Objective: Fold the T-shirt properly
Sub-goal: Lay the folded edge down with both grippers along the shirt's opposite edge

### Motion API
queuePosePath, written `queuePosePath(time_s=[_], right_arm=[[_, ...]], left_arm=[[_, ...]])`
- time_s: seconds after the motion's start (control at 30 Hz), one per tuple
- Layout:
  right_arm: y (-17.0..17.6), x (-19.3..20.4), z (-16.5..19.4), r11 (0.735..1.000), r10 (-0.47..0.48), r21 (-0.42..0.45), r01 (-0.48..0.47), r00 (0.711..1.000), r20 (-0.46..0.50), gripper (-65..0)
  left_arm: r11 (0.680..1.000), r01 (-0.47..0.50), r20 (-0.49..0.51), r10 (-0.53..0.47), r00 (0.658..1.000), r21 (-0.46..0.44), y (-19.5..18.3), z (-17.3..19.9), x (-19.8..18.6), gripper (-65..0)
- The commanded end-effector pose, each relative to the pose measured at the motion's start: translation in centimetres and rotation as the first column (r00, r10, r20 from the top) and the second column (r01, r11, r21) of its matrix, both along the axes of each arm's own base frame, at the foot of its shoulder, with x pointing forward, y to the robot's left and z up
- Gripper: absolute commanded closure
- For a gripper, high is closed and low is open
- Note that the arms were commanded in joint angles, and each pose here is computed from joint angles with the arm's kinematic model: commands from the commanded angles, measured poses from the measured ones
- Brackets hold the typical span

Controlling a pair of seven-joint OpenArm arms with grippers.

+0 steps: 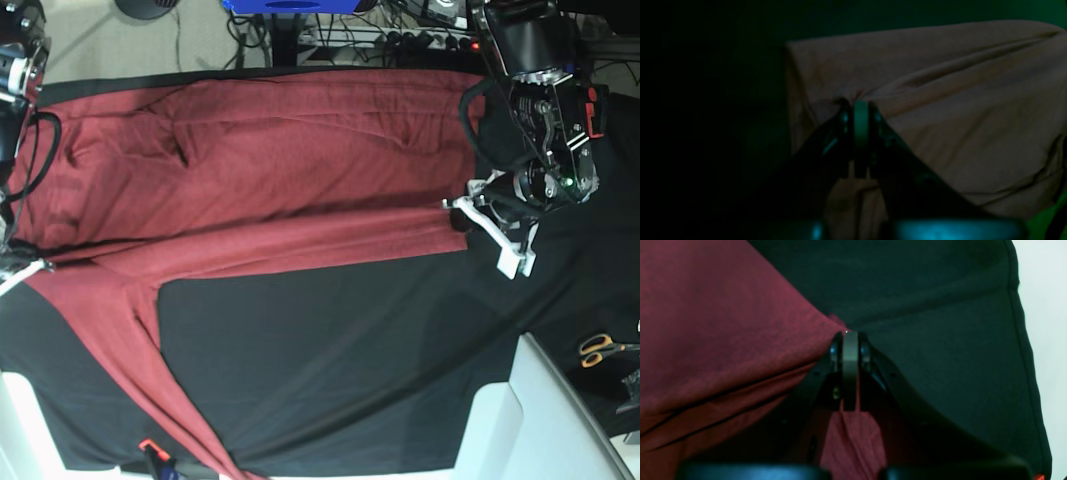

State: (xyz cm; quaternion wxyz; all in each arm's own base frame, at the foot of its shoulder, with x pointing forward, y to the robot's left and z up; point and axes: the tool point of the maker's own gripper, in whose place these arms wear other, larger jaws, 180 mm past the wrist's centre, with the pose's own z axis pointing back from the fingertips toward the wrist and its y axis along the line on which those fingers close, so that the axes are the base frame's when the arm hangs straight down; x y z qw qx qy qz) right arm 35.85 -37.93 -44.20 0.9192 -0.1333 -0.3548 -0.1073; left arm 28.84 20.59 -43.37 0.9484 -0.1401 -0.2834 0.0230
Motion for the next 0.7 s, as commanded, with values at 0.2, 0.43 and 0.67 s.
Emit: queuePosePath(time_s=[0.2,0.43,0.67], right_arm=[[-1.2,-0.9,1.7,0.999,-0.003,-0.050,0.003,1.000,0.016,0.0],[-1.8,-3.1,1.5,0.998,-0.052,-0.033,0.052,0.999,-0.007,0.0],[-1.3,-4.8,1.3,0.998,-0.038,-0.049,0.036,0.999,-0.030,0.0]], left_arm=[[0.999,0.023,0.106,-0.027,0.994,0.045,0.1,3.2,0.3,0.0],[0.998,0.026,0.090,-0.031,0.995,0.058,0.7,2.9,-0.5,0.0],[0.997,0.031,0.069,-0.036,0.997,0.068,0.8,2.5,-1.8,0.0]])
